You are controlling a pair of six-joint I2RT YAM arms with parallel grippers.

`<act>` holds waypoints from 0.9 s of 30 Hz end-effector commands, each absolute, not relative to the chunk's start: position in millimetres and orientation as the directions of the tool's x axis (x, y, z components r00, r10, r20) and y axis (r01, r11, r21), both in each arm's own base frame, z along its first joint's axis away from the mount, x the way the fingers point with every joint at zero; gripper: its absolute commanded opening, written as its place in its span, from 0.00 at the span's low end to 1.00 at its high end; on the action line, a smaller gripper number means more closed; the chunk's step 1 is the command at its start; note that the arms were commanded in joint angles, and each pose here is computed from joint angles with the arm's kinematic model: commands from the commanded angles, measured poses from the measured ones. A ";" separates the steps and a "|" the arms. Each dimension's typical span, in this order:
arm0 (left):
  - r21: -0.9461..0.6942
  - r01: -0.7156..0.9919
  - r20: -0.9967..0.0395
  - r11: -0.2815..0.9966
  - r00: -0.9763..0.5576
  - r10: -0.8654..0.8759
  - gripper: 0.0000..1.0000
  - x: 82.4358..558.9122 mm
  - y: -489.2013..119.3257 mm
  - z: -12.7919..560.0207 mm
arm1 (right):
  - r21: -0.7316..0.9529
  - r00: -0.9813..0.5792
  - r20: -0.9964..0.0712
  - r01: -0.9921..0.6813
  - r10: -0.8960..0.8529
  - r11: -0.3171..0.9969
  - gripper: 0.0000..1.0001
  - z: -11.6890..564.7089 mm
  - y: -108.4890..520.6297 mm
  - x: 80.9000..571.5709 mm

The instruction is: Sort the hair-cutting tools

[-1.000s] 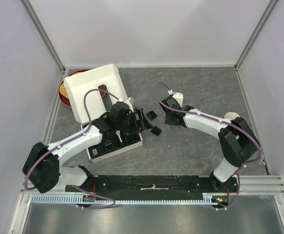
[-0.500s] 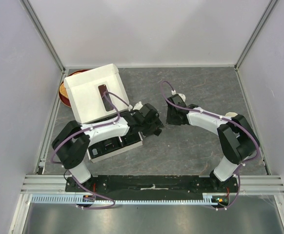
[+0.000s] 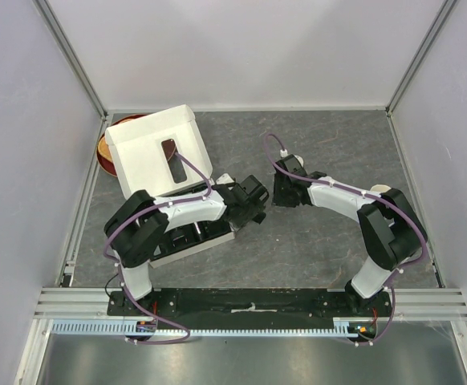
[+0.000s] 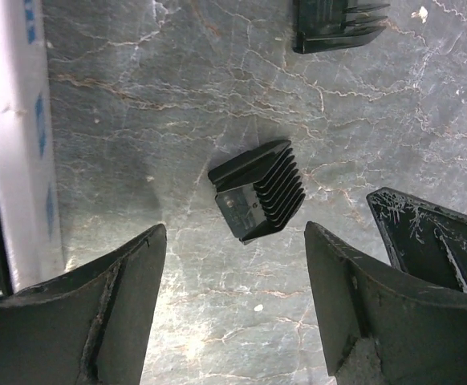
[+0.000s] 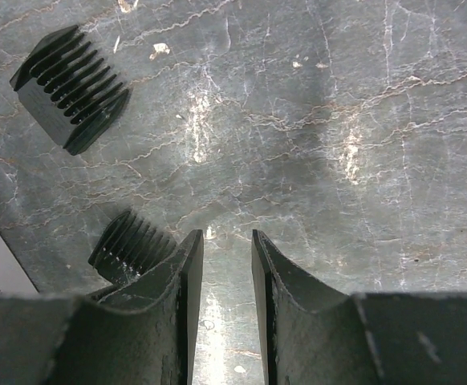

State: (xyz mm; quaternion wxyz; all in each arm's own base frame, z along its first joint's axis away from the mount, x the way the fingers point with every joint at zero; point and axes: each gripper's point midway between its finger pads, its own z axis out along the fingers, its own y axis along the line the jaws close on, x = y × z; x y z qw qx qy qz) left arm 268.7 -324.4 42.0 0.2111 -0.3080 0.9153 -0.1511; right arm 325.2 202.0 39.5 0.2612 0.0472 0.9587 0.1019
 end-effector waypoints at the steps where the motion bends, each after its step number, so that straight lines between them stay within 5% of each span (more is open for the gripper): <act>1: -0.431 -0.532 -0.331 0.729 -0.658 -0.676 0.76 283.9 -325.3 43.6 | 0.270 -0.833 -0.530 0.012 0.160 0.963 0.37 55.6 213.8 341.1; 16: -0.476 -0.530 -0.237 0.702 -0.691 -0.682 0.58 298.2 -330.6 30.6 | 0.372 -0.922 -0.367 -0.023 0.125 0.928 0.36 29.3 248.3 329.4; 27: -0.476 -0.467 -0.242 0.745 -0.746 -0.621 0.64 296.7 -335.4 35.3 | 0.353 -0.919 -0.366 0.007 0.145 0.935 0.35 31.0 240.2 323.9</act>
